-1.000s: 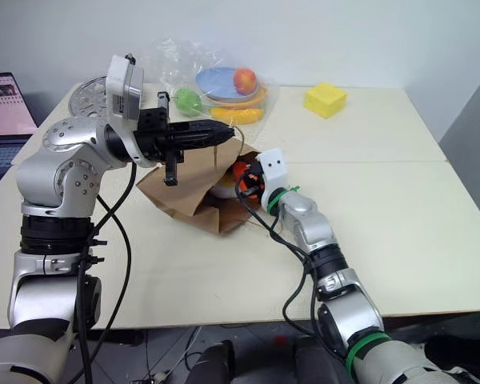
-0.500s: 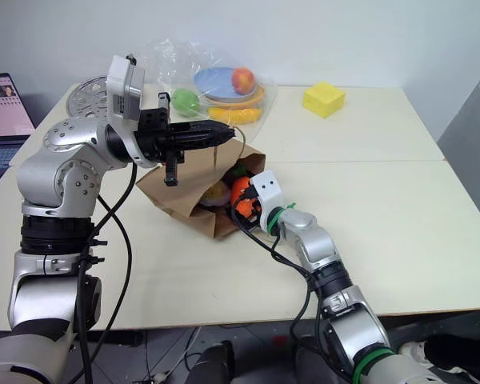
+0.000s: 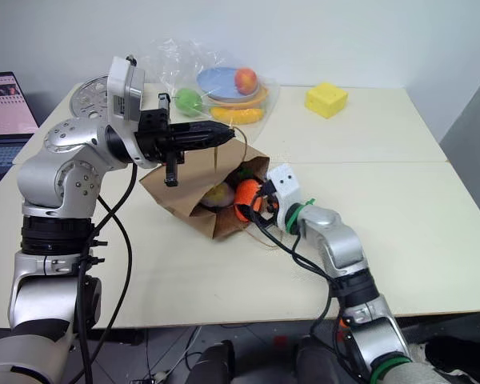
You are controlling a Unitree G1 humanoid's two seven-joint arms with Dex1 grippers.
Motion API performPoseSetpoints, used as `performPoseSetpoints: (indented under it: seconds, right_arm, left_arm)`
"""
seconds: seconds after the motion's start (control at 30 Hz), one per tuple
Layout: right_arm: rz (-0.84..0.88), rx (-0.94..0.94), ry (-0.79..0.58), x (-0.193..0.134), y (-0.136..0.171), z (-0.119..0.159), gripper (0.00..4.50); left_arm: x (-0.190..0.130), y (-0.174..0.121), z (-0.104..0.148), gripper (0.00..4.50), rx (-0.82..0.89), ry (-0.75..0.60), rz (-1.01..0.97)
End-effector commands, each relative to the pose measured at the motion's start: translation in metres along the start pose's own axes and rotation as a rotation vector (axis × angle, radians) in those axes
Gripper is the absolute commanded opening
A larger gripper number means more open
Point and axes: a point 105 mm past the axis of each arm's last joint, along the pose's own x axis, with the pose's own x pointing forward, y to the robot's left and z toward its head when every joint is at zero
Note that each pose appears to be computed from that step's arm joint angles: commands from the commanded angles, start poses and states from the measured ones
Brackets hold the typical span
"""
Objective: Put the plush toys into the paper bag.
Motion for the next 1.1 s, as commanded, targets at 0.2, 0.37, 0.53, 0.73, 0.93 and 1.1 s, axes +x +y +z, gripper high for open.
performPoseSetpoints:
  seconds: [0.2, 0.37, 0.53, 0.73, 0.93, 1.1]
  right_arm:
    - [0.097, -0.045, -0.036, -0.046, 0.020, 0.017, 4.48]
    - [0.203, -0.125, 0.094, -0.053, 0.047, -0.017, 4.48]
    - [0.155, -0.208, 0.153, -0.042, 0.041, -0.039, 4.48]
    - [0.157, -0.283, 0.191, -0.035, 0.032, -0.059, 4.32]
    - [0.079, -0.265, 0.150, -0.032, 0.017, -0.051, 2.41]
    - [0.018, -0.281, 0.086, -0.032, 0.006, -0.033, 0.57]
  left_arm:
    - [0.000, -0.002, 0.011, 0.00, 0.057, -0.017, -0.007]
    - [0.000, -0.002, 0.010, 0.00, 0.058, -0.017, -0.008]
    - [0.001, -0.002, 0.011, 0.00, 0.060, -0.018, -0.009]
    - [-0.001, -0.003, 0.011, 0.00, 0.060, -0.011, -0.007]
    - [-0.002, -0.003, 0.010, 0.00, 0.061, -0.009, 0.004]
    - [-0.004, -0.001, 0.010, 0.00, 0.063, -0.007, 0.019]
